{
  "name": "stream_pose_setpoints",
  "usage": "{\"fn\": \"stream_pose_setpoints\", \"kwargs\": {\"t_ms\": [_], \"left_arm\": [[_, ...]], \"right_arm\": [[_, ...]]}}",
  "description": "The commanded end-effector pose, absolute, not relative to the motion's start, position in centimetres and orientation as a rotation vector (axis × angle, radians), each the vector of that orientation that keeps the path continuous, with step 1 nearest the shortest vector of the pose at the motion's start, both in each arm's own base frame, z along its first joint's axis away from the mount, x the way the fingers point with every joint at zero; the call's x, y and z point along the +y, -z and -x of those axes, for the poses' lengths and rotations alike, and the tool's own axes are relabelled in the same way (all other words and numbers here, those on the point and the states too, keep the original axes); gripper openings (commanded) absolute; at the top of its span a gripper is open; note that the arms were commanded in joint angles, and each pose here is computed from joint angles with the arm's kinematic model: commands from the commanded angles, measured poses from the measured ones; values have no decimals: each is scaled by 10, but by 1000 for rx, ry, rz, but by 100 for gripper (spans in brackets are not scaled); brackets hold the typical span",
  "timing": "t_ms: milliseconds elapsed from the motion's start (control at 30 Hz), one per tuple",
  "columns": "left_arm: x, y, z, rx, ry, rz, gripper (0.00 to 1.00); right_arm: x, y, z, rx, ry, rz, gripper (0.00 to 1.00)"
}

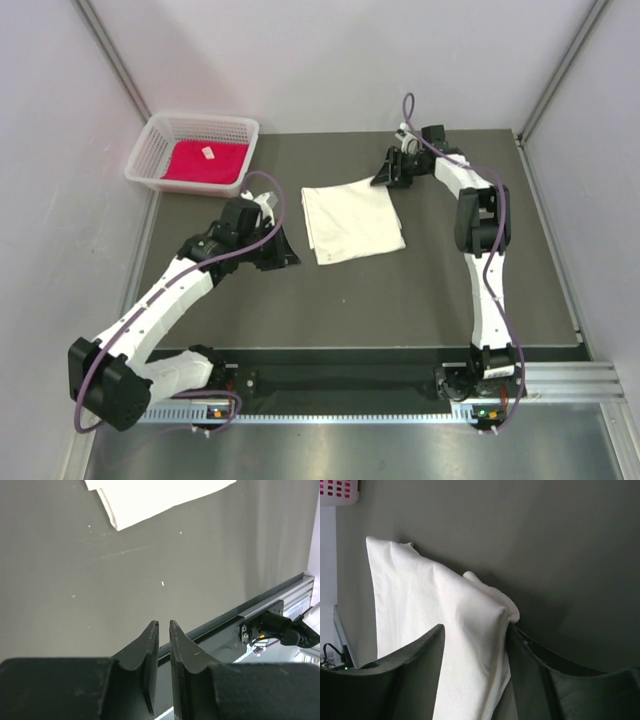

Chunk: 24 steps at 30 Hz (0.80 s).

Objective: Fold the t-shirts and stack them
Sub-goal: Neatly place the folded tshirt to the corner

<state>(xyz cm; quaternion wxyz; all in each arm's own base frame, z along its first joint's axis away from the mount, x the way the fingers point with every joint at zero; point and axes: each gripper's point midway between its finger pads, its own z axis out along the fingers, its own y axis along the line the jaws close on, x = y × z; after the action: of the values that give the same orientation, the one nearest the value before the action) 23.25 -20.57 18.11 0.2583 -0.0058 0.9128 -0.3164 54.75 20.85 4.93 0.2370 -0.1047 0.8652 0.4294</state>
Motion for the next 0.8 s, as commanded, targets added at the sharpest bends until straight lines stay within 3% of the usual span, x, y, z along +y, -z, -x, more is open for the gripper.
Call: {"fn": "stream_pose_setpoints", "kwargs": {"t_ms": [0,167,233,333,433,767], "left_arm": [[-202,-190,-240,2449,853,-6,19],[-195,-186,-248,2444,886,54,20],[-193,-185,-250,2440,905,75,19],[-192,-180,-252,2445,910,97,20],[-193,-177,-252,2455,917,104,20],[-203,-164,-260,2480,971,123,20]], "right_arm": [[223,-38,-535,2406,-1211,337,52],[218,-20,-527,2477,-1127,305,38],[213,-16,-530,2499,-1069,279,22],[203,-18,-537,2518,-972,228,8],[191,-28,-543,2517,-863,182,0],[105,-97,-559,2442,-699,5,0]]}}
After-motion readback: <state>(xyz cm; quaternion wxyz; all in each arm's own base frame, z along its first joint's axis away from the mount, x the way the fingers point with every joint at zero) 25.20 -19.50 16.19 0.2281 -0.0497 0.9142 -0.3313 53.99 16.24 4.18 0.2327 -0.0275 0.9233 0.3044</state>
